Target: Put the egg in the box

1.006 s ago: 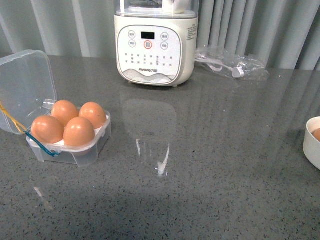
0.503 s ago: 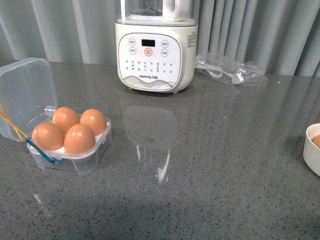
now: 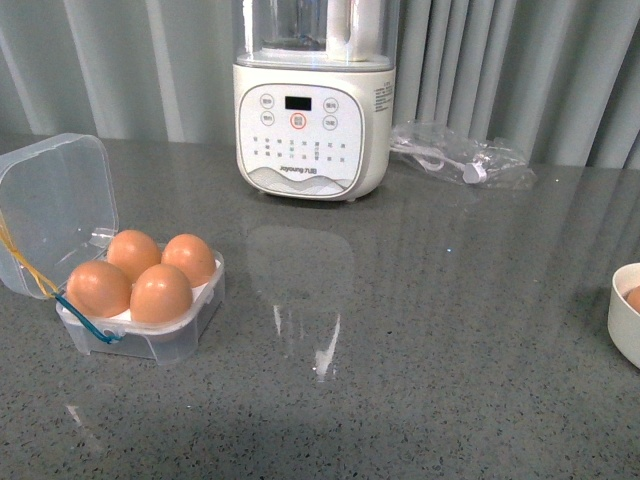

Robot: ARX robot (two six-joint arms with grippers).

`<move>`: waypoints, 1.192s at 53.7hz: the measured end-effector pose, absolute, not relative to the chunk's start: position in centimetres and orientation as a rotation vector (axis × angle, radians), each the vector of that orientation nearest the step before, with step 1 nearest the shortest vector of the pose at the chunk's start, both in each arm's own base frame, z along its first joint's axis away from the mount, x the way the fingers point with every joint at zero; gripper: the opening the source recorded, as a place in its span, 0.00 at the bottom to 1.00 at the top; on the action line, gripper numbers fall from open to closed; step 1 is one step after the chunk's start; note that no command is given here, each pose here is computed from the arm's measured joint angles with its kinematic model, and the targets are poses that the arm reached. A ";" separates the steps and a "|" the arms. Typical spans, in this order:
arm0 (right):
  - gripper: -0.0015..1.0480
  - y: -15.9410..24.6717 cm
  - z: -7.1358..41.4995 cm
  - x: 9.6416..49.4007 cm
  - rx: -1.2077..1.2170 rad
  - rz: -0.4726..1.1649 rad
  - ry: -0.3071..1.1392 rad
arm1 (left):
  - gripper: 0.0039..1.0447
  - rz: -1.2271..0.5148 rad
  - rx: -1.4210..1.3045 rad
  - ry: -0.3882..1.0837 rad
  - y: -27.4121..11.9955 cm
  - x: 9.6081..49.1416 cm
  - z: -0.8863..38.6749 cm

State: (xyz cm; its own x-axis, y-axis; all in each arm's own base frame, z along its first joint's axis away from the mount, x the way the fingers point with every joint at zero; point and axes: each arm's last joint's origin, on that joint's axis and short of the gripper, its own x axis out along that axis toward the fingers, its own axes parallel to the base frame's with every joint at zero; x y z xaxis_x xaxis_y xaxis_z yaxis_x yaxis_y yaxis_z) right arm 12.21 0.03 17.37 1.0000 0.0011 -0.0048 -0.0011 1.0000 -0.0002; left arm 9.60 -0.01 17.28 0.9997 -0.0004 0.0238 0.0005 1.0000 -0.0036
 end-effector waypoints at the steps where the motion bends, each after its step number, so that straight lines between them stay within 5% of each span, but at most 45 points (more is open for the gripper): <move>1: 0.03 0.0 17.2 12.2 0.000 0.001 0.000 | 0.94 0.000 -0.004 -0.024 0.0 9.6 17.3; 52: 0.03 0.0 16.5 9.8 -0.001 0.002 0.000 | 0.94 0.000 -0.004 -0.025 0.0 9.6 17.3; 64: 0.33 0.0 16.5 9.8 -0.001 0.001 0.000 | 0.94 0.000 -0.004 -0.025 0.0 9.6 17.3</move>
